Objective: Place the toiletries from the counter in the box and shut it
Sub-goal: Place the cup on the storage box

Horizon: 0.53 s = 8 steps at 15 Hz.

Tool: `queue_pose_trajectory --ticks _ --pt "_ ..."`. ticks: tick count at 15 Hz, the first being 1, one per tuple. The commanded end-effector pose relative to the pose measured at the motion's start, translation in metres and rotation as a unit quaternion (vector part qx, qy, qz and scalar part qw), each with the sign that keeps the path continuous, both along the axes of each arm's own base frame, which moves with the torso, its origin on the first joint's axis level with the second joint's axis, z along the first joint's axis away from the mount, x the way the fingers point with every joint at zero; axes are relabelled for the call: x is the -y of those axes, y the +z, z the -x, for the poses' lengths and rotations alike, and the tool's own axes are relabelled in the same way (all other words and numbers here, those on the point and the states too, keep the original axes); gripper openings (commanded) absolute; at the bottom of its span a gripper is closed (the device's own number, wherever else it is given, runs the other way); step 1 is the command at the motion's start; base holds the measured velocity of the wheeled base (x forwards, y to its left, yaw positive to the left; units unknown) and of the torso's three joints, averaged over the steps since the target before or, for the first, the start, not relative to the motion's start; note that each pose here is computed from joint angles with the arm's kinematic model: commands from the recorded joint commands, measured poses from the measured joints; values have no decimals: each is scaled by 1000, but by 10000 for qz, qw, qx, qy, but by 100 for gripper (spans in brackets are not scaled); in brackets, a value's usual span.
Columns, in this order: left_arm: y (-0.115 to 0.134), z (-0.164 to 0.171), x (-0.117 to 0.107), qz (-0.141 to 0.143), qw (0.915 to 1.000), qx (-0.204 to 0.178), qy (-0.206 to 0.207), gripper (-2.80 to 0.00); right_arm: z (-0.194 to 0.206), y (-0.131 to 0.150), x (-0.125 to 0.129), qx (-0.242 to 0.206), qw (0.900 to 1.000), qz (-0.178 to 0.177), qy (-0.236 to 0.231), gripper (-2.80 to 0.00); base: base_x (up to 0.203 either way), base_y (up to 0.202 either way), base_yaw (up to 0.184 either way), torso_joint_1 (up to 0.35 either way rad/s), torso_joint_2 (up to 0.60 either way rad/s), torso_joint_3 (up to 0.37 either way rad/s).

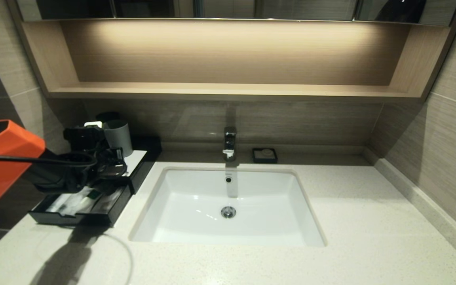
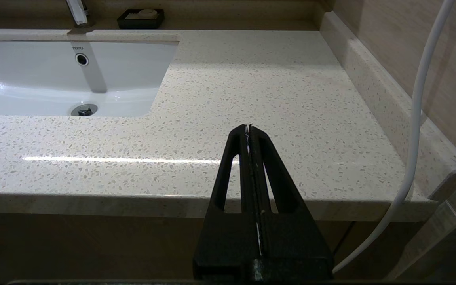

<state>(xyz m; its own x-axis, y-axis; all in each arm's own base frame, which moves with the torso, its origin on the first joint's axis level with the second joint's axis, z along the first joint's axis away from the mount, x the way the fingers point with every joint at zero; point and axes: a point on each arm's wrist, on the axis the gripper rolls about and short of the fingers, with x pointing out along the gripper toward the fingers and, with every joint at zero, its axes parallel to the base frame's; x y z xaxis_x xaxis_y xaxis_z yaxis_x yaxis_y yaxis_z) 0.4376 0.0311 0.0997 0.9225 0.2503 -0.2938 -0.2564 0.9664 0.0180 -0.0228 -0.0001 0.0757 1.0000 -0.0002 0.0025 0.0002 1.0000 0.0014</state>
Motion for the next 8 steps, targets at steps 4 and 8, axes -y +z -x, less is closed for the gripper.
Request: queue_pose_trajectory --ticks 4,8 --pt "-12 -8 0 -106 9999 134 -27 -280 0 0 0 3 10000 0 2 -280 0 0 0 0 0 0" --pt "-11 -12 0 -111 9997 211 -26 -280 0 0 0 -5 10000 0 1 -280 0 0 0 0 0 0"
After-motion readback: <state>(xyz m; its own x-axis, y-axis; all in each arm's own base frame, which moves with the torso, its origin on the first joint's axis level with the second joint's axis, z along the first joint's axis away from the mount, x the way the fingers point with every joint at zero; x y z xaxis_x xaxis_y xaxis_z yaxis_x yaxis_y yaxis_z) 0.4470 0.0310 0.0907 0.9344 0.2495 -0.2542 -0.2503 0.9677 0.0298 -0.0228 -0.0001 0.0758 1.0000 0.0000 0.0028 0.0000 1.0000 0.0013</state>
